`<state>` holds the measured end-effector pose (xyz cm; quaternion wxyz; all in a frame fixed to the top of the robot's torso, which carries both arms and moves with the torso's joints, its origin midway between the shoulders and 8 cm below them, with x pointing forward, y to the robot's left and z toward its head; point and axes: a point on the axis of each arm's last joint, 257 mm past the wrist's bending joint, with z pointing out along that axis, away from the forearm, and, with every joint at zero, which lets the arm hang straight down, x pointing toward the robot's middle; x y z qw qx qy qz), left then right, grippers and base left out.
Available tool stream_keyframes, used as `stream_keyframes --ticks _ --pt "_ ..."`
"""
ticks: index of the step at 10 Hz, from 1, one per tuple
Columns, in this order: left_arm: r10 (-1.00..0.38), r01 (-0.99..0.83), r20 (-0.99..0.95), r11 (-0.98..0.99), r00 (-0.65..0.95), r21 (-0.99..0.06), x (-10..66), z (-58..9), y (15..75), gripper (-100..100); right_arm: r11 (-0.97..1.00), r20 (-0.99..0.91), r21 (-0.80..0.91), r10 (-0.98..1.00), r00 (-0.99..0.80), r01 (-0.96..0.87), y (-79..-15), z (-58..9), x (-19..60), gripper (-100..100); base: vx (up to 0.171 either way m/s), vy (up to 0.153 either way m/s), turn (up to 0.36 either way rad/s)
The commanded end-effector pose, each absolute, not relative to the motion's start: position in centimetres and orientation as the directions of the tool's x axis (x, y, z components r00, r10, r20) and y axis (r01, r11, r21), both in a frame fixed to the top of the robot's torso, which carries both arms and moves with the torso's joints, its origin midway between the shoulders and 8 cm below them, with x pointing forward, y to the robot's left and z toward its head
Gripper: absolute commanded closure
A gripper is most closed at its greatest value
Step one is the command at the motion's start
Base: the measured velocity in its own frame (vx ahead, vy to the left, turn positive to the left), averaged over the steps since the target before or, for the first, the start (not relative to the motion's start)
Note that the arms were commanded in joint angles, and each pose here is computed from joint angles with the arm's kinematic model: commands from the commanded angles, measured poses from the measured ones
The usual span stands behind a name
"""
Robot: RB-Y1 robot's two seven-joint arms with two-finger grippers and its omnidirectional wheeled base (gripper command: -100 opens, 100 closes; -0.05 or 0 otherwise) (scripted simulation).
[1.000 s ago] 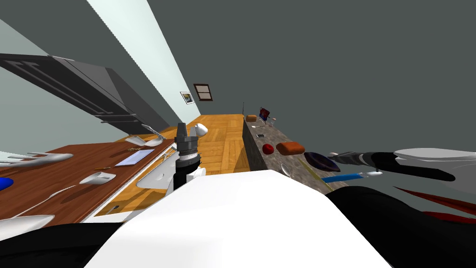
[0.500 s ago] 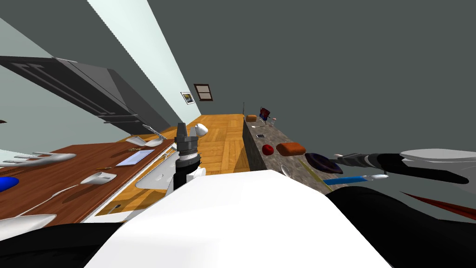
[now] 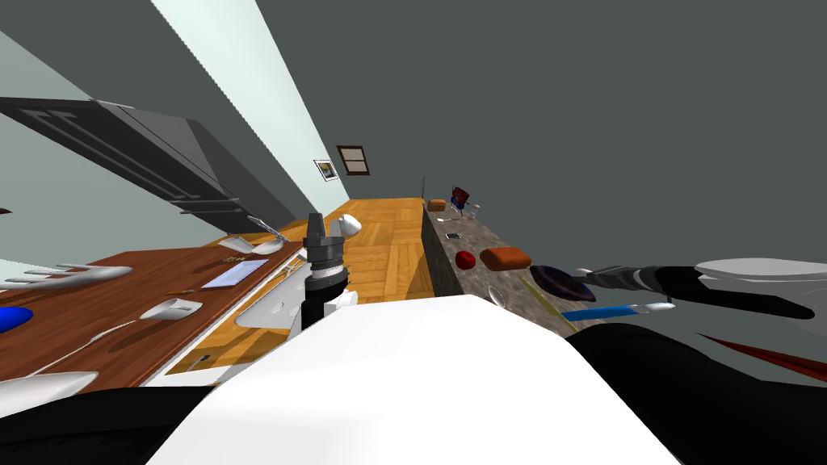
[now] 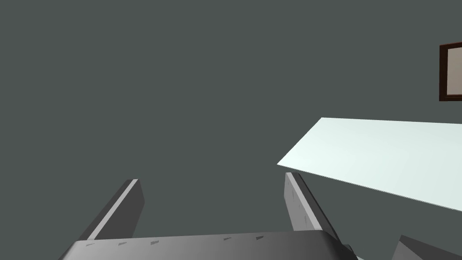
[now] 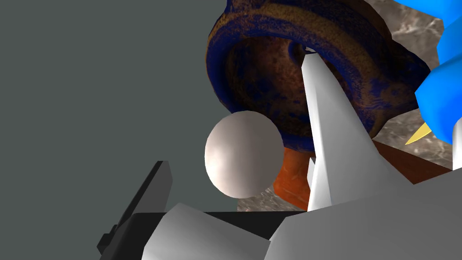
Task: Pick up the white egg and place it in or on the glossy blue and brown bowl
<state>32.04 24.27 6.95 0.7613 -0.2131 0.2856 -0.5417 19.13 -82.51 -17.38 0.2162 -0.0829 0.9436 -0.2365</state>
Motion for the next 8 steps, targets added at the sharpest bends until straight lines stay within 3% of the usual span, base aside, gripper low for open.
stream_keyframes --ticks 1,8 --pt "-0.947 0.703 -0.204 0.322 0.250 -0.634 32.0 6.9 24.3 0 0.874 -0.369 -0.481 -0.266 -0.891 -0.061 -82.3 -16.4 20.1 -100 -0.009 -0.010 -0.062" --pt "-0.947 0.703 -0.204 0.322 0.250 -0.634 32.0 6.9 24.3 0 0.875 -0.367 -0.477 -0.283 -0.886 -0.081 -81.7 -14.1 22.7 -100 -0.011 -0.009 -0.034"
